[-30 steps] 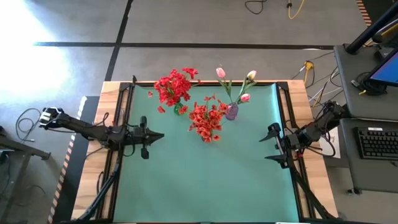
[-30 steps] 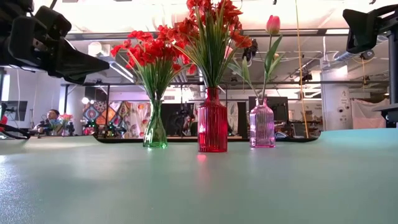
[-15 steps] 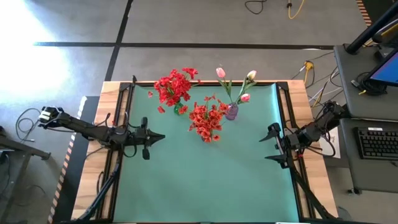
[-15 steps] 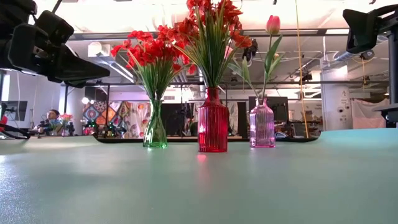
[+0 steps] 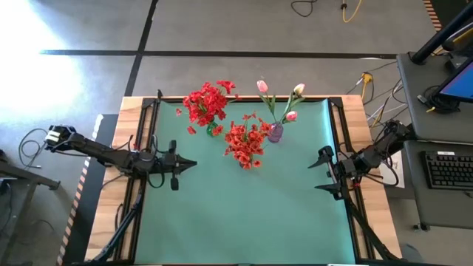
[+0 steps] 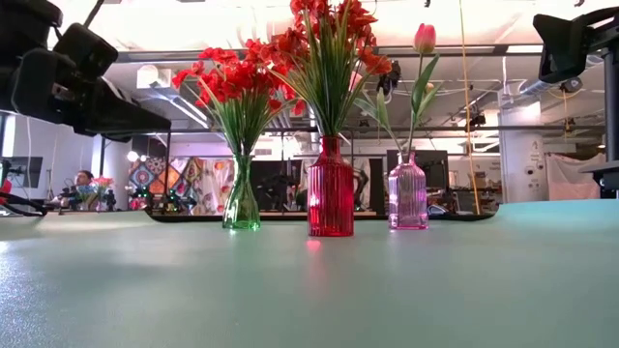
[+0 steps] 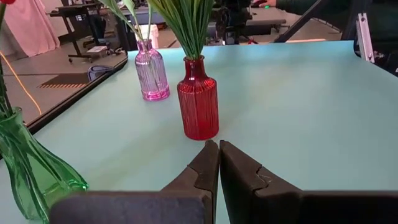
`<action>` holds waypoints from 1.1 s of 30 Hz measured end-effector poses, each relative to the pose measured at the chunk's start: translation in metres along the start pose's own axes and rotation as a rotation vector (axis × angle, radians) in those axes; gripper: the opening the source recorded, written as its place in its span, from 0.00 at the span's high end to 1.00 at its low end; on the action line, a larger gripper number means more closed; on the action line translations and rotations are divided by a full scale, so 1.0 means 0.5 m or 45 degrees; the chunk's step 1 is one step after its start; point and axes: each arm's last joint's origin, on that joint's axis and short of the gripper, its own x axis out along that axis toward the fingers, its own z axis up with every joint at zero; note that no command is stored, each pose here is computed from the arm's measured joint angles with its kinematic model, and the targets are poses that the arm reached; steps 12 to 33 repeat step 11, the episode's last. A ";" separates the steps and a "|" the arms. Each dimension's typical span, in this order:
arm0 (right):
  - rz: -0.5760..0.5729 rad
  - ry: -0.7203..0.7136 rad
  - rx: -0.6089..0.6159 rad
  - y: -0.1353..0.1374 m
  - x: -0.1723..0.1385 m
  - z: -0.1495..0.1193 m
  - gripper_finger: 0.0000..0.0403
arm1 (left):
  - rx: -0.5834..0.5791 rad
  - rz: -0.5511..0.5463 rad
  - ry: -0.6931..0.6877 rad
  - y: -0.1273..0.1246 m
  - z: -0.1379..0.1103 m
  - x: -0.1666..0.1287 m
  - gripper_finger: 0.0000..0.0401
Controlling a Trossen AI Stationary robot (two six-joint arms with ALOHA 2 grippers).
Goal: Sort flowers into vase by color
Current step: Return to Home Position
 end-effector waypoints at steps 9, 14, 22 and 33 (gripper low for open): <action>0.000 0.000 0.001 0.000 0.000 0.000 0.19 | 0.016 0.001 0.038 -0.002 -0.007 0.004 1.00; 0.000 0.000 0.000 0.000 0.000 0.000 0.19 | 0.020 0.000 0.047 -0.002 -0.008 0.005 1.00; 0.000 0.000 0.000 0.000 0.000 0.000 0.19 | 0.020 0.000 0.047 -0.002 -0.008 0.005 1.00; 0.000 0.000 0.000 0.000 0.000 0.000 0.19 | 0.020 0.000 0.047 -0.002 -0.008 0.005 1.00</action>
